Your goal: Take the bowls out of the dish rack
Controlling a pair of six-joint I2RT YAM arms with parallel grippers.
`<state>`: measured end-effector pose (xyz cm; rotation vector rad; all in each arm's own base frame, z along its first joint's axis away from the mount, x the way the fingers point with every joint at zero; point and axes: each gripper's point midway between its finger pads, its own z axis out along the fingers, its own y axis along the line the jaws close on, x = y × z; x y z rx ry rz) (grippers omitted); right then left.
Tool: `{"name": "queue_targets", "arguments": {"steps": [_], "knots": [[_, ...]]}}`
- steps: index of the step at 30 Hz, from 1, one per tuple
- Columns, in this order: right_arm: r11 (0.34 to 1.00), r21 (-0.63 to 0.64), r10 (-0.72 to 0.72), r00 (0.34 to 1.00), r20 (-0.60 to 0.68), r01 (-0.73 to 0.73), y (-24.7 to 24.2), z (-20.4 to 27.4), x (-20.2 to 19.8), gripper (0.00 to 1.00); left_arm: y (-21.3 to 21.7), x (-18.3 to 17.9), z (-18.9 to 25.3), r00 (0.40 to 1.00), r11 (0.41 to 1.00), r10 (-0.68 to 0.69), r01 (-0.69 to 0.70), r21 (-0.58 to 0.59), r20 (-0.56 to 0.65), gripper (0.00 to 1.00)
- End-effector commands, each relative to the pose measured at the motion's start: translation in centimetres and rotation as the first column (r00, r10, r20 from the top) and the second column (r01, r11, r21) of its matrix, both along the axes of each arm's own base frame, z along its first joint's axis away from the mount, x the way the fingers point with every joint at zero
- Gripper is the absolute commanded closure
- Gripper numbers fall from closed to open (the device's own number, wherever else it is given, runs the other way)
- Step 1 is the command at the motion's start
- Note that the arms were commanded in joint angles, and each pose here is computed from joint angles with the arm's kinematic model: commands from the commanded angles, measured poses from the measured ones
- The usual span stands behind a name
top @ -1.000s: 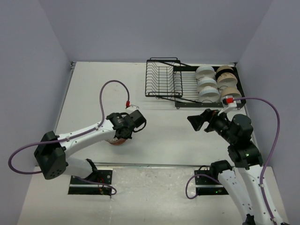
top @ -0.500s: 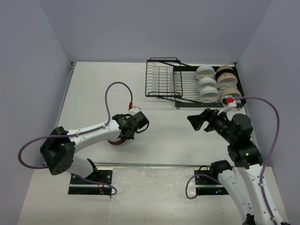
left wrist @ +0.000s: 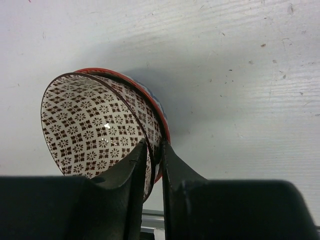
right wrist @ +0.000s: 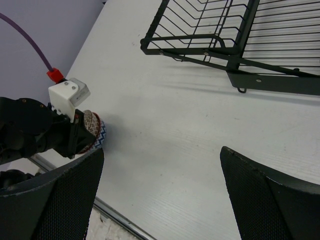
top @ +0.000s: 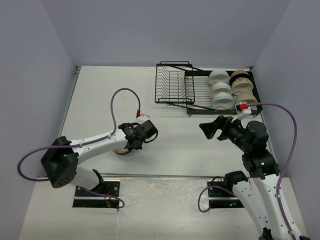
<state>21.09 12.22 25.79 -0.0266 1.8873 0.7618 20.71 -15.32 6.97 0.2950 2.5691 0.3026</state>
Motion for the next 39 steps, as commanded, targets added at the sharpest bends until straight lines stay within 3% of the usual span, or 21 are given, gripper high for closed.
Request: {"name": "queue_targets", "arguments": {"steps": [1,11,20,39], "knots": [[1.000,-0.004,0.006,0.999,0.035,-0.006,0.1,0.6,0.4,0.01,0.2,0.9,1.4,0.997,1.000,0.015,-0.014,-0.010,0.071,0.82],[1.000,-0.002,0.007,0.999,0.038,-0.007,0.1,0.7,0.3,0.01,0.3,0.8,3.9,0.995,1.000,0.023,-0.022,-0.013,0.094,0.81],[1.000,0.000,0.006,0.999,0.038,-0.006,0.0,0.6,0.1,0.01,0.0,0.3,3.7,0.996,1.000,0.009,-0.007,-0.020,0.084,0.99],[1.000,0.003,0.006,0.999,0.038,-0.006,0.0,0.5,0.1,0.01,0.0,-0.5,1.8,0.999,1.000,-0.007,0.007,-0.002,0.032,1.00]]}}
